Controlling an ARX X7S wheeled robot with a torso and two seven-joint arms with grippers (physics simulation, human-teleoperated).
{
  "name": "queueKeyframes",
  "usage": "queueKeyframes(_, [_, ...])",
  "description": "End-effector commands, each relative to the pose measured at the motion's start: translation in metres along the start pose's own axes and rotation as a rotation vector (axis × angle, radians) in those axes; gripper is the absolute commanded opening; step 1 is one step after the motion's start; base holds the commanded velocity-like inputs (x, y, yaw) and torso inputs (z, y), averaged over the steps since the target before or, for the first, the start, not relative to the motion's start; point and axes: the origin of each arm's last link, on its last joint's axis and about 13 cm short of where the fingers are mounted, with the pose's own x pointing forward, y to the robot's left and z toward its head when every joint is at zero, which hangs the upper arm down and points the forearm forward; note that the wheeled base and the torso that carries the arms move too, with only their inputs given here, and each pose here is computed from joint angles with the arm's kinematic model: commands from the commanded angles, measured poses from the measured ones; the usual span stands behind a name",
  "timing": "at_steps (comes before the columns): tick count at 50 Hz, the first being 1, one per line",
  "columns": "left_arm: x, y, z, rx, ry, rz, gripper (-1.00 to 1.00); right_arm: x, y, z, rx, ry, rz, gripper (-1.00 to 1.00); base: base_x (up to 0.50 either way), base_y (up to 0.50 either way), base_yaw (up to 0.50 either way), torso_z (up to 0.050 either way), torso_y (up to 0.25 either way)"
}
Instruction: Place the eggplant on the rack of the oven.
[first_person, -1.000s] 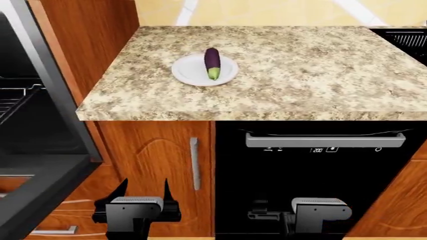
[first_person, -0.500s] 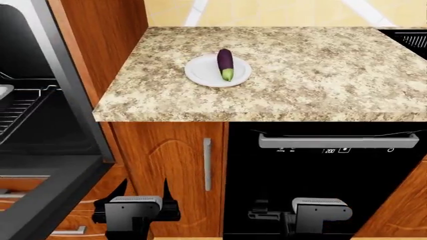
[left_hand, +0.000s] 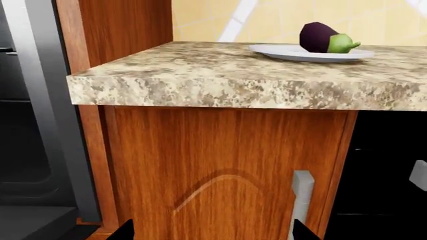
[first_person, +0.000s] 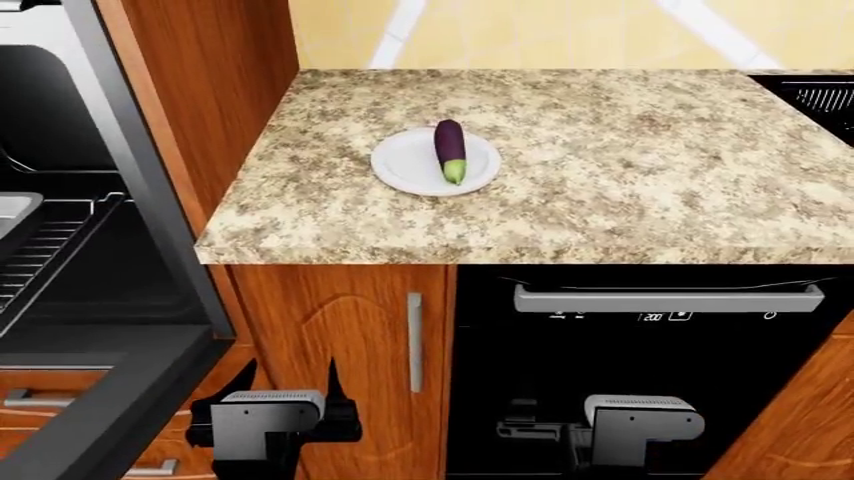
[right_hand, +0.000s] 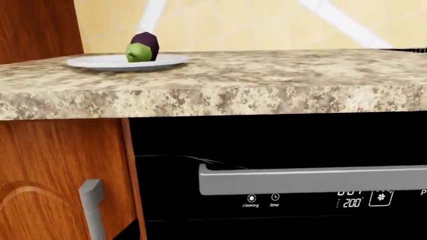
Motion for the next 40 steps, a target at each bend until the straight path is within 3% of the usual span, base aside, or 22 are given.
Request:
queueKeyframes(1, [0.0, 0.0, 0.0, -0.001, 0.005, 0.001, 1.0, 0.0, 0.0, 0.0, 0.001, 0.006, 0.0, 1.0, 0.0, 0.0, 0.0, 0.05, 0.02])
queueKeyframes(16, [0.001, -0.003, 0.0, 0.01, 0.004, -0.001, 1.0, 0.0, 0.0, 0.0, -0.002, 0.016, 0.007, 1.0, 0.0, 0.0, 0.0, 0.05, 0.017])
queueKeyframes(18, [0.001, -0.004, 0.004, -0.021, 0.042, 0.019, 1.0, -0.001, 0.0, 0.004, -0.015, -0.003, 0.016, 1.0, 0.0, 0.0, 0.0, 0.036, 0.0])
queueKeyframes(19, [-0.002, -0.006, 0.018, -0.084, 0.041, -0.004, 1.0, -0.007, 0.001, 0.014, -0.062, 0.02, 0.028, 1.0, 0.0, 0.0, 0.0, 0.0, 0.0])
queueKeyframes(21, [-0.008, -0.009, 0.043, -0.114, 0.007, -0.036, 1.0, -0.016, 0.003, 0.044, -0.057, -0.032, 0.061, 1.0, 0.0, 0.0, 0.0, 0.0, 0.0])
queueKeyframes(22, [-0.013, -0.011, 0.059, -0.132, 0.006, -0.047, 1.0, -0.019, 0.0, 0.069, -0.006, -0.105, -0.01, 1.0, 0.0, 0.0, 0.0, 0.0, 0.0])
queueKeyframes(24, [-0.021, -0.013, 0.081, -0.18, 0.043, -0.067, 1.0, -0.029, 0.001, 0.105, 0.062, -0.123, 0.057, 1.0, 0.0, 0.0, 0.0, 0.0, 0.0])
queueKeyframes(25, [-0.023, -0.014, 0.088, -0.165, 0.035, -0.065, 1.0, -0.032, 0.001, 0.113, 0.024, -0.125, 0.073, 1.0, 0.0, 0.0, 0.0, 0.0, 0.0])
queueKeyframes(28, [-0.035, -0.02, 0.131, -0.218, 0.058, -0.085, 1.0, -0.043, 0.0, 0.157, 0.015, -0.111, 0.124, 1.0, 0.0, 0.0, 0.0, 0.0, 0.0])
queueKeyframes(34, [-0.041, -0.02, 0.19, -0.181, 0.115, -0.103, 1.0, -0.049, -0.006, 0.199, -0.061, -0.057, 0.124, 1.0, 0.0, 0.0, 0.0, 0.0, 0.0])
queueKeyframes(40, [-0.046, -0.02, 0.223, -0.201, 0.157, -0.157, 1.0, -0.047, -0.007, 0.237, -0.1, -0.088, 0.158, 1.0, 0.0, 0.0, 0.0, 0.0, 0.0])
